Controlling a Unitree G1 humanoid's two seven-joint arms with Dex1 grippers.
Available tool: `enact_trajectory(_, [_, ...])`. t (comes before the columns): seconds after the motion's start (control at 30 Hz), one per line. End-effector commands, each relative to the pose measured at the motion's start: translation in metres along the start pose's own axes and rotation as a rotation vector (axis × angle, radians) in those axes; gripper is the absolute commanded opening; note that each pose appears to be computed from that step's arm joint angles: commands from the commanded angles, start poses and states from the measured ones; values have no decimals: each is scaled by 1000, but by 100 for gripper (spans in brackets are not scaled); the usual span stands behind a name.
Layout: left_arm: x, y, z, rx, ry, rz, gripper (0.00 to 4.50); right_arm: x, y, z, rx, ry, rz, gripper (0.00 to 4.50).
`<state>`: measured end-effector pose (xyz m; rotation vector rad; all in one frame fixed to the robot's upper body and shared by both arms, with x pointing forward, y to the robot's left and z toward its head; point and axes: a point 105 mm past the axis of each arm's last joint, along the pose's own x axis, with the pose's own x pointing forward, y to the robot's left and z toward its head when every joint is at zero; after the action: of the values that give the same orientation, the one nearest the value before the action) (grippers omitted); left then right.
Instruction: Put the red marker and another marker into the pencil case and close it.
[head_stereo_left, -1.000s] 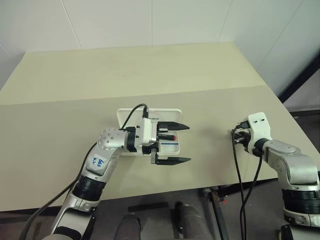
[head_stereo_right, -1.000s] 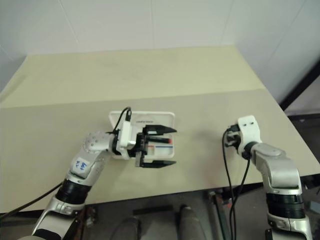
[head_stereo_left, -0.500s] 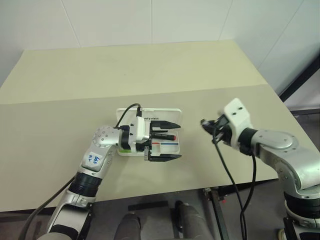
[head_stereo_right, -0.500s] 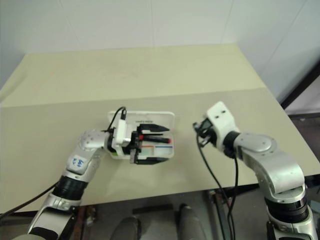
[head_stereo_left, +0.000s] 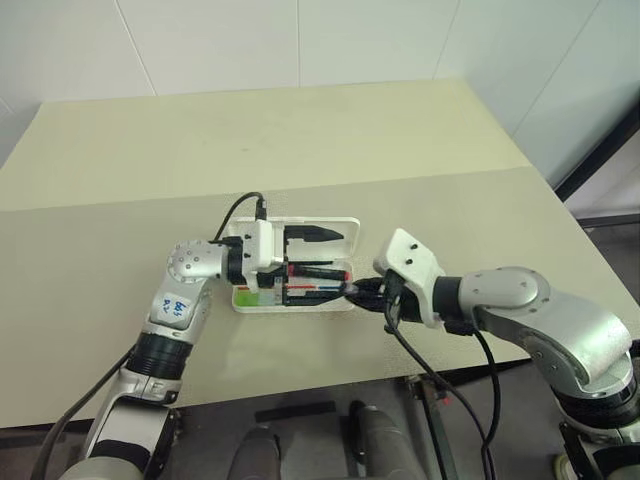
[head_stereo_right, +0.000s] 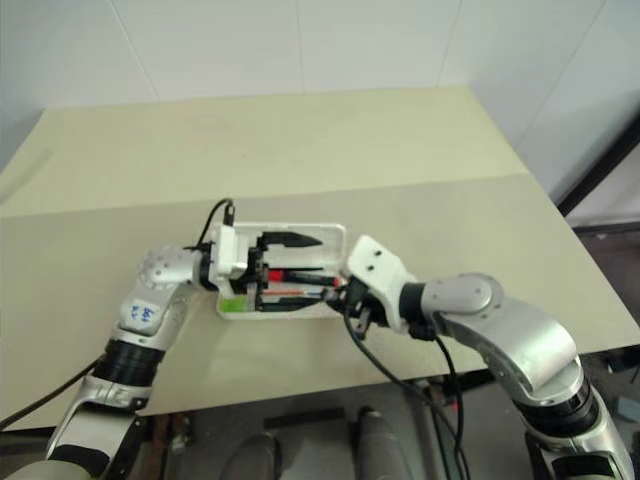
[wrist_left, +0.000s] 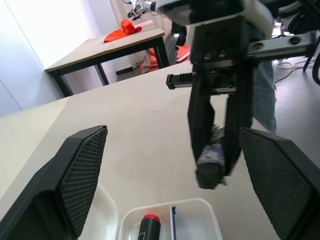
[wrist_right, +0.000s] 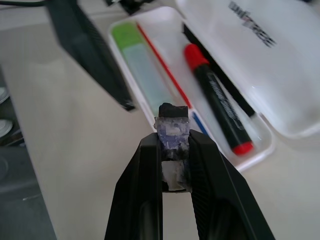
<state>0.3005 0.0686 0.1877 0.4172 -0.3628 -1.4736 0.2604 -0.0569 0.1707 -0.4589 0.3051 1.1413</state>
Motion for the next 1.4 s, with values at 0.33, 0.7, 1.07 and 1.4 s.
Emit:
enact_trajectory(0.33, [-2,-1,13,53,-19,22,445,18,-18,-15,-92,49,67,38])
enact_trajectory(0.7, [-2,-2,15,51,-23,33,445,23,-29,-9,-160,40,76,38])
enact_trajectory(1.07, [0,-1,16,51,-25,38,445,33,-27,-3,-183,25,102,38])
enact_trajectory(1.4, [0,0,16,52,-29,47,445,35,-29,-11,-181,49,92,313])
